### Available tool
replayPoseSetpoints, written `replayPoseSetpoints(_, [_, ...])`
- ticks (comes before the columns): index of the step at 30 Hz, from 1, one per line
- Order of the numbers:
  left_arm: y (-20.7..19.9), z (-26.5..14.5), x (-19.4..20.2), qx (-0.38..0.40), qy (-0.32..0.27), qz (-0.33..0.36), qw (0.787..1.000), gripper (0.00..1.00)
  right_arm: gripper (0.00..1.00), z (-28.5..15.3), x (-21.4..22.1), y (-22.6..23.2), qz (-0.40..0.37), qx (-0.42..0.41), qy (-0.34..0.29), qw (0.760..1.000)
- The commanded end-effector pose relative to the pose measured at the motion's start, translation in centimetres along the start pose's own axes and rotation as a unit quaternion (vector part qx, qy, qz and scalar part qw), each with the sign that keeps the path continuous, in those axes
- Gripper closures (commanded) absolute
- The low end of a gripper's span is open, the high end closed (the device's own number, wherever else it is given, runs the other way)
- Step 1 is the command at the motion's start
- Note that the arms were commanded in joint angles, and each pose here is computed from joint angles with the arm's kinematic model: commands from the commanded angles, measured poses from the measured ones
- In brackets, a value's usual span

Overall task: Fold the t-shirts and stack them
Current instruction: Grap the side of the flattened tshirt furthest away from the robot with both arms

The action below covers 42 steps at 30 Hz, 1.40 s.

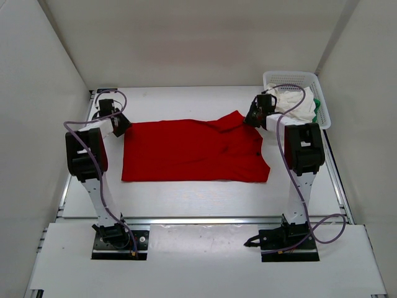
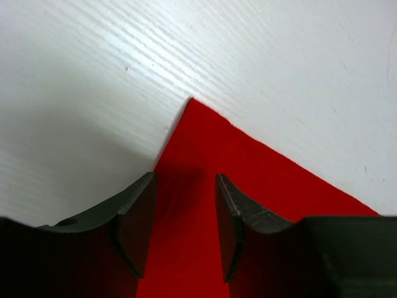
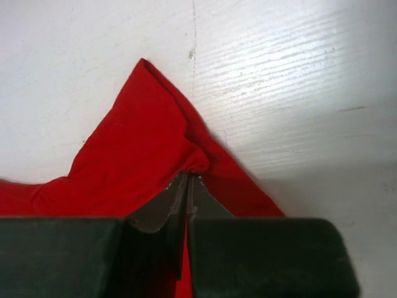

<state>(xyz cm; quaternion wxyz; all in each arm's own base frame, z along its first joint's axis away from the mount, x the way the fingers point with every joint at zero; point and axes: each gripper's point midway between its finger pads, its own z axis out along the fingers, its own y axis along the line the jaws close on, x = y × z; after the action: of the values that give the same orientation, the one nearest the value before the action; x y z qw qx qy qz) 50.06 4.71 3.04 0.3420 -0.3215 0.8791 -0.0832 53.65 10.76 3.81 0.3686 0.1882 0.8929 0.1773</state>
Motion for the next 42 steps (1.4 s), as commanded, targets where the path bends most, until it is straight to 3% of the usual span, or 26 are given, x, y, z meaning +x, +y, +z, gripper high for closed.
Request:
replayPoseSetpoints(1, [-0.7, -0.1, -1.9, -0.001, -0.017, 0.013, 1.0, 0.46, 1.0, -1.0, -2.8, 2.0, -0.009, -0.021, -0.037, 0.999])
replayPoseSetpoints(6, [-1.2, 1.1, -3.0, -0.018, -0.02, 0.023, 0.999, 0.46, 1.0, -2.1, -2.5, 2.5, -0.012, -0.033, -0.033, 0.999])
replayPoseSetpoints(12, [-1.7, 2.4, -3.3, -0.03, -0.009, 0.038, 0.999, 0.53, 1.0, -2.9, -2.5, 3.1, -0.02, -0.052, -0.04, 0.998])
replayPoseSetpoints(14, [-2.0, 2.5, -3.1, -0.032, -0.001, 0.046, 0.998, 0.62, 1.0, -3.1, -2.2, 3.0, -0.015, -0.055, -0.038, 0.998])
replayPoseSetpoints(18, [-1.8, 2.5, -3.0, -0.033, 0.0, 0.042, 0.999, 0.69, 1.0, -3.7, -2.5, 3.5, -0.013, -0.064, -0.043, 0.997])
replayPoseSetpoints(26, [-1.2, 1.8, -3.3, -0.043, -0.008, 0.044, 0.998, 1.0, 1.0, -5.2, -3.8, 3.9, -0.017, -0.076, -0.053, 0.996])
replayPoseSetpoints(31, [-1.9, 0.3, -4.6, -0.036, -0.031, 0.055, 0.997, 1.0, 1.0, -6.9, -4.6, 4.4, -0.027, -0.079, -0.06, 0.995])
replayPoseSetpoints(42, [-1.7, -3.2, -4.4, -0.031, -0.055, 0.07, 0.996, 1.0, 1.0, -14.2, -0.8, 3.9, -0.029, -0.076, -0.043, 0.996])
